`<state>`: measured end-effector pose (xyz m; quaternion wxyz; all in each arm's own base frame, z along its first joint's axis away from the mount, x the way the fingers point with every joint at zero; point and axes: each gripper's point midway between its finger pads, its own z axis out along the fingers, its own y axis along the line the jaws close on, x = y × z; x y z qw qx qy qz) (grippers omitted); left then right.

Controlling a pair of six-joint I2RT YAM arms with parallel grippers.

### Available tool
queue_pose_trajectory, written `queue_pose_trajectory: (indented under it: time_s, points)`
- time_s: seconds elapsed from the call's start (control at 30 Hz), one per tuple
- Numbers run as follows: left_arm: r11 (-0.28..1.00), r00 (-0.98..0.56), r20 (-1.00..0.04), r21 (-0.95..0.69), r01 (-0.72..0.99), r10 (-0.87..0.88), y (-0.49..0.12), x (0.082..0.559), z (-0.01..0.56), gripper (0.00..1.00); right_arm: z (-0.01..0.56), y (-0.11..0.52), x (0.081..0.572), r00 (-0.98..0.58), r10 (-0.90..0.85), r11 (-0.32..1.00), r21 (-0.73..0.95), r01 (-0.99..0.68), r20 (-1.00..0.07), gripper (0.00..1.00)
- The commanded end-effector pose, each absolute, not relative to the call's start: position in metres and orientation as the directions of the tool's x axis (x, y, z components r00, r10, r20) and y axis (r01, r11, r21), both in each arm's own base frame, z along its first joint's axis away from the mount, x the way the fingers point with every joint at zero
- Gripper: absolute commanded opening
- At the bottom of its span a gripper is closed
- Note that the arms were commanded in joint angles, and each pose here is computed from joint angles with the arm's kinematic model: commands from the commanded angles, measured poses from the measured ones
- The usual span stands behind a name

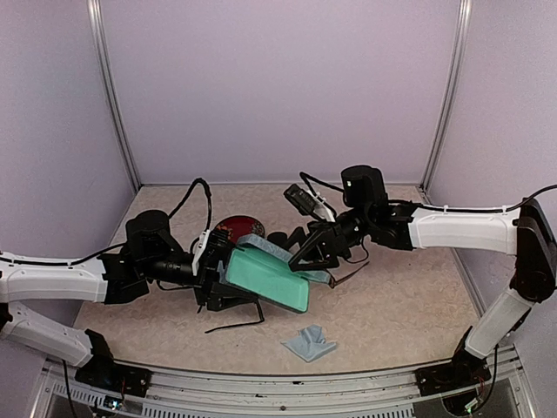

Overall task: Organize the sunglasses
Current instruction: Open the sunglasses case.

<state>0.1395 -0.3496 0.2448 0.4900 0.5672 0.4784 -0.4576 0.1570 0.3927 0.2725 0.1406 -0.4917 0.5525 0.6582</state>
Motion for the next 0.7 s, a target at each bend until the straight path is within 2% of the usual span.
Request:
queue_pose_trajectory:
  time_s: [0.0,0.23,0.4,0.5,0.67]
  points:
    - [-0.117,0.183,-0.982,0.176,0.977,0.049,-0.337,0.122,0.257,0.00,0.245,0.366,0.213,-0.640,-0.340,-0.118,0.706,-0.698,-0.689,0.68]
    - [-0.107,0.186,-0.981,0.180,0.978,0.056,-0.337,0.123,0.255,0.00,0.241,0.361,0.224,-0.642,-0.328,-0.067,0.695,-0.716,-0.693,0.82]
    - [-0.055,0.165,-0.984,0.161,0.985,0.067,-0.338,0.135,0.255,0.00,0.244,0.360,0.224,-0.625,-0.324,-0.075,0.678,-0.732,-0.710,0.83]
    - [0.014,0.087,-0.995,0.088,0.996,0.051,-0.333,0.154,0.260,0.00,0.258,0.357,0.224,-0.579,-0.302,-0.064,0.622,-0.781,-0.758,0.83]
    - [0.088,0.006,-1.000,0.006,0.996,0.005,-0.323,0.177,0.268,0.00,0.293,0.343,0.231,-0.434,-0.218,0.053,0.434,-0.899,-0.874,0.84]
